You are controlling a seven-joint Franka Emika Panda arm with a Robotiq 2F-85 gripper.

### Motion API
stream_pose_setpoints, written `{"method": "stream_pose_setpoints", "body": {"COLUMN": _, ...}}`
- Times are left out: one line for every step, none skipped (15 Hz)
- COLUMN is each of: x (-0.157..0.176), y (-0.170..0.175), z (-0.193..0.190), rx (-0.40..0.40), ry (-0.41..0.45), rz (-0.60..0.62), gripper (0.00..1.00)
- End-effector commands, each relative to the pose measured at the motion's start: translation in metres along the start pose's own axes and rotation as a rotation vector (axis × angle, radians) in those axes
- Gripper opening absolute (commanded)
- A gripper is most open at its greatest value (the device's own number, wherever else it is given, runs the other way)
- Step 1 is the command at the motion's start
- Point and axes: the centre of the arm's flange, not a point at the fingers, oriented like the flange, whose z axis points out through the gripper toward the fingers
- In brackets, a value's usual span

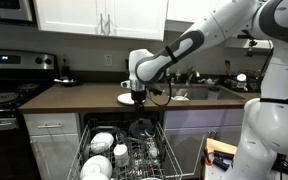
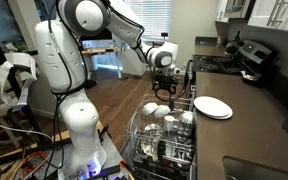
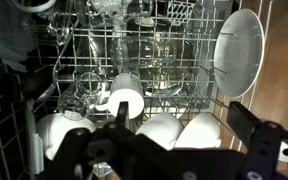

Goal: Remove the white plate from the dishwasher and put it on top of the white plate on the counter

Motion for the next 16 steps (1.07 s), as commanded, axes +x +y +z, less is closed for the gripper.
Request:
{"method": "stream_pose_setpoints", "body": {"x": 0.026, "y": -0.011, "z": 0.013, "rx": -0.012, "ry": -0.042, "rz": -0.068, "gripper": 1.00}}
{"method": "stream_pose_setpoints", "body": {"x": 0.030, "y": -0.015, "z": 0.017, "rx": -0.022, "ry": -0.054, "rz": -0.080, "gripper": 1.00}}
{"method": "stream_pose_setpoints", "body": {"x": 0.036, "y": -0.020, "z": 0.022, "rx": -0.030, "ry": -0.068, "rz": -0.093, "gripper": 1.00}}
{"method": "stream_pose_setpoints", "body": {"x": 0.041, "y": -0.023, "z": 0.027, "rx": -0.040, "ry": -0.078, "rz": -0.104, "gripper": 1.00}}
{"method": "stream_pose_setpoints", "body": {"x": 0.047, "y": -0.027, "z": 0.034, "rx": -0.061, "ry": -0.090, "rz": -0.108, "gripper": 1.00}}
{"method": "stream_pose_setpoints", "body": {"x": 0.050, "y": -0.029, "z": 0.037, "rx": -0.077, "ry": -0.099, "rz": -0.111, "gripper": 1.00}}
{"method": "stream_pose_setpoints", "body": {"x": 0.056, "y": -0.032, "z": 0.043, "rx": -0.091, "ry": -0.111, "rz": -0.114, "gripper": 1.00}}
{"method": "stream_pose_setpoints", "body": {"x": 0.059, "y": -0.033, "z": 0.046, "rx": -0.101, "ry": -0.123, "rz": -0.121, "gripper": 1.00}}
{"method": "stream_pose_setpoints", "body": {"x": 0.060, "y": -0.034, "z": 0.047, "rx": -0.117, "ry": -0.162, "rz": -0.151, "gripper": 1.00}}
{"method": "stream_pose_setpoints", "body": {"x": 0.058, "y": -0.034, "z": 0.046, "rx": -0.129, "ry": -0.185, "rz": -0.198, "gripper": 1.00}}
{"method": "stream_pose_setpoints", "body": {"x": 0.049, "y": -0.036, "z": 0.046, "rx": -0.099, "ry": -0.150, "rz": -0.163, "gripper": 1.00}}
{"method": "stream_pose_setpoints", "body": {"x": 0.051, "y": -0.036, "z": 0.048, "rx": -0.108, "ry": -0.160, "rz": -0.178, "gripper": 1.00}}
{"method": "stream_pose_setpoints", "body": {"x": 0.052, "y": -0.036, "z": 0.049, "rx": -0.112, "ry": -0.165, "rz": -0.185, "gripper": 1.00}}
{"method": "stream_pose_setpoints", "body": {"x": 0.052, "y": -0.036, "z": 0.050, "rx": -0.114, "ry": -0.166, "rz": -0.186, "gripper": 1.00}}
{"method": "stream_pose_setpoints", "body": {"x": 0.047, "y": -0.035, "z": 0.048, "rx": -0.095, "ry": -0.098, "rz": -0.125, "gripper": 1.00}}
{"method": "stream_pose_setpoints", "body": {"x": 0.048, "y": -0.036, "z": 0.050, "rx": -0.086, "ry": -0.082, "rz": -0.109, "gripper": 1.00}}
